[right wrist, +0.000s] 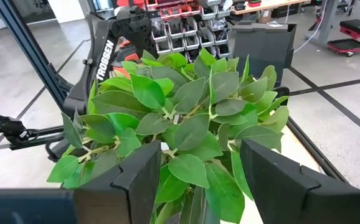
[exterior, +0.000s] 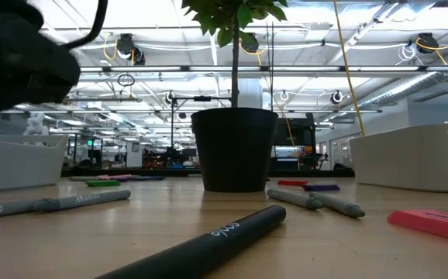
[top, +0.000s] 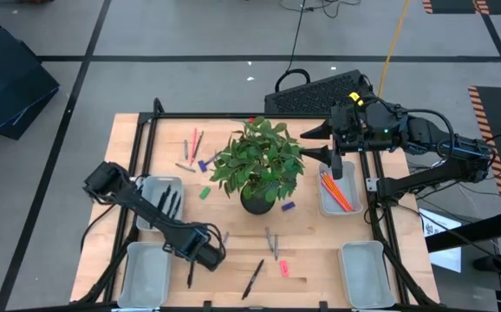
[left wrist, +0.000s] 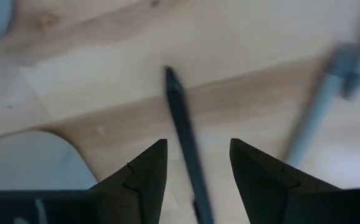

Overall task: Sort crayons/erasers/pens/pencils in bins
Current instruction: Put the black pen into the top left gray bin

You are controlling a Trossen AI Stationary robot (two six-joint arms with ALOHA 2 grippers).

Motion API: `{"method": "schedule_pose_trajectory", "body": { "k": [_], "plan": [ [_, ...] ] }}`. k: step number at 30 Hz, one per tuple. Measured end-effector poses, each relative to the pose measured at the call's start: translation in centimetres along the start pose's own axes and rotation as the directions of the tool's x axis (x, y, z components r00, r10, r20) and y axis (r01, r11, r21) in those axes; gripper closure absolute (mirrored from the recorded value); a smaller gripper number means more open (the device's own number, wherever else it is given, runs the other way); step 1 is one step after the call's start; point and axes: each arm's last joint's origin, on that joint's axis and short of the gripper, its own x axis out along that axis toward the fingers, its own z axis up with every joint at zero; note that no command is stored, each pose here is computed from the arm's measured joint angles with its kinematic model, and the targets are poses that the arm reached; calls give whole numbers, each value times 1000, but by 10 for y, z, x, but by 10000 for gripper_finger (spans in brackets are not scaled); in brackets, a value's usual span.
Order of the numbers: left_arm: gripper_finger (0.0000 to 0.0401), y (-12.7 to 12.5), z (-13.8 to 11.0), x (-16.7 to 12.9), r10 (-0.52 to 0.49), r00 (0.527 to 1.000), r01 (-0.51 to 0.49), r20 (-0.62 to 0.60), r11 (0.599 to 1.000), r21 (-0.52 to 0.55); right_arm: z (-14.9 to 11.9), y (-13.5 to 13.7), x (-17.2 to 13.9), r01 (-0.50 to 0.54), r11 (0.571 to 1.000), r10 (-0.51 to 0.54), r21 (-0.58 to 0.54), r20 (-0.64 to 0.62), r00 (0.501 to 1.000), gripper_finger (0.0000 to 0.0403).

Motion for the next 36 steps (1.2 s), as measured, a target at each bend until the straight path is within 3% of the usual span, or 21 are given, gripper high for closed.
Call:
{"method": "schedule_pose_trajectory", "body": {
  "k": [10, 18, 23, 27, 36],
  "plan": [
    [228, 2, 4, 7, -12, 1000, 11, 23, 999, 46, 0, 0, 0, 0, 1000, 0, 0, 0, 1000, 190],
    [311, -2, 3, 8, -63, 997, 63, 46, 998, 6, 0, 0, 0, 0, 1000, 0, 0, 0, 1000, 190],
    [337, -2, 2, 10, -67, 997, 66, 35, 998, 14, 0, 0, 0, 0, 1000, 0, 0, 0, 1000, 190],
    [336, -2, -2, 10, -79, 997, 78, 26, 996, 43, 0, 0, 0, 0, 1000, 0, 0, 0, 1000, 190],
    [291, -2, -4, 10, -86, 996, 84, 26, 994, 77, 0, 0, 0, 0, 1000, 0, 0, 0, 1000, 190]
  ]
}}
